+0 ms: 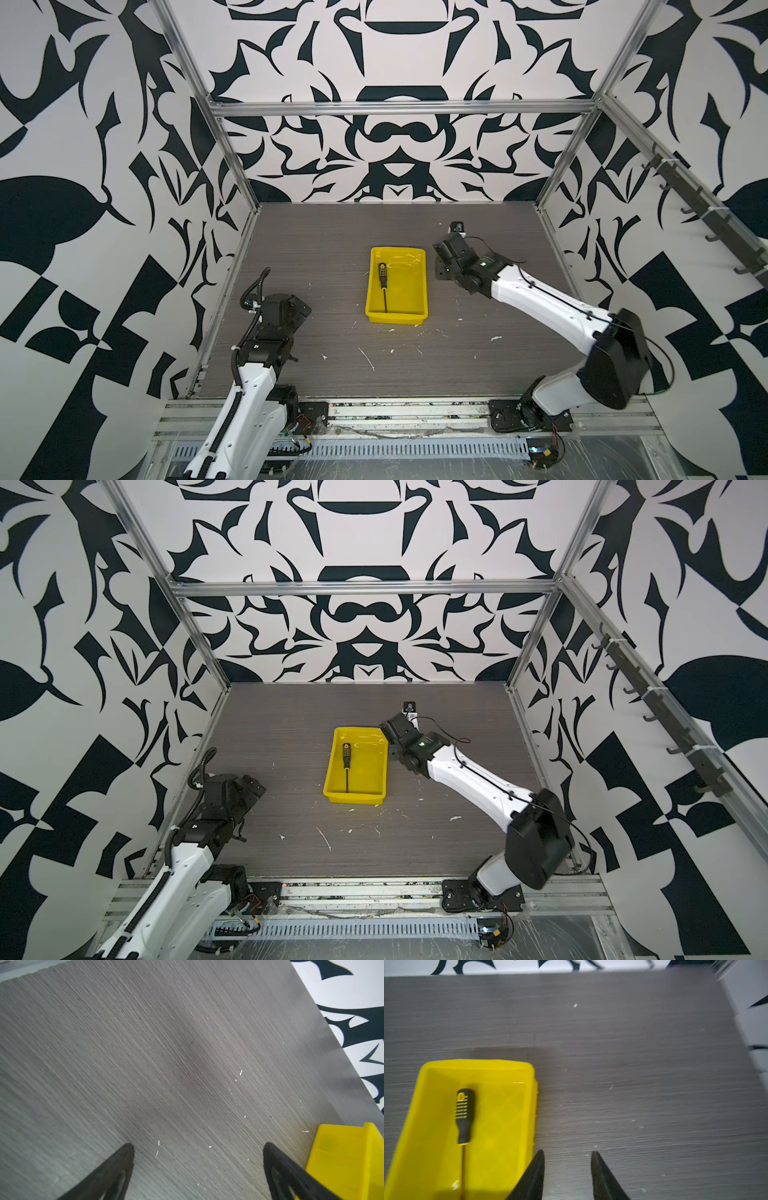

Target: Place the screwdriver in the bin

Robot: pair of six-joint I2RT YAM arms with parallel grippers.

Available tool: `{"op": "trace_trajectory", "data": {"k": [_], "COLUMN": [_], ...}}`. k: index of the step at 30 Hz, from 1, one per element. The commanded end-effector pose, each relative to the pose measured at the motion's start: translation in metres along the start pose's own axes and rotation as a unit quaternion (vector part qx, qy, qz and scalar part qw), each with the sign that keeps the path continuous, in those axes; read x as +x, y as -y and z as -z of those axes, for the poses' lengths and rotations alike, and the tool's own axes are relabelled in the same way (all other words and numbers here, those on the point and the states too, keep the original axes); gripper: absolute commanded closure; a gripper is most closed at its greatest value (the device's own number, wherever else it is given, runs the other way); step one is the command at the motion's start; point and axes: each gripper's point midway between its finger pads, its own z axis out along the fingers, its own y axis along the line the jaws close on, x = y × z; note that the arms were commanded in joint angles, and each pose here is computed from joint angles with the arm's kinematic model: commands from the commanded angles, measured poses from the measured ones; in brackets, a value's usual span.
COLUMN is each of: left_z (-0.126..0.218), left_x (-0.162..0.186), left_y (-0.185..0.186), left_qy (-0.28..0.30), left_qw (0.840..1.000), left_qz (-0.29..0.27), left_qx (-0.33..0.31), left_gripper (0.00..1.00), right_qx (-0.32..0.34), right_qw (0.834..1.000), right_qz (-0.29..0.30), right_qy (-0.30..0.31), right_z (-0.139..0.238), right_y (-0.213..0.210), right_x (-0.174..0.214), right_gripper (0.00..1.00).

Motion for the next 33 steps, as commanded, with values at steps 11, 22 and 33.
{"op": "trace_trajectory", "data": {"k": [11, 22, 33], "left_z": [0.001, -0.001, -0.001], "left_x": [0.003, 0.004, 0.004], "left_y": [-0.010, -0.009, -0.009], "left_qy": [0.002, -0.002, -0.001], "left_qw": [1.000, 1.000, 1.000], "left_qz": [0.010, 0.008, 0.009], "left_qx": [-0.011, -0.012, -0.014], "left_gripper": [0.00, 0.01, 0.01], "right_qx": [-0.010, 0.026, 0.104], "right_qw": [0.947, 0.935, 0.955], "right_qz": [0.193, 0.281, 0.178], "right_qy": [0.256, 0.217, 0.215], "right_z": [0.033, -0.008, -0.068], "right_y": [0.057, 0.049, 0.100], "right_x": [0.040, 0.058, 0.051], "right_gripper": [0.53, 0.33, 0.30]}}
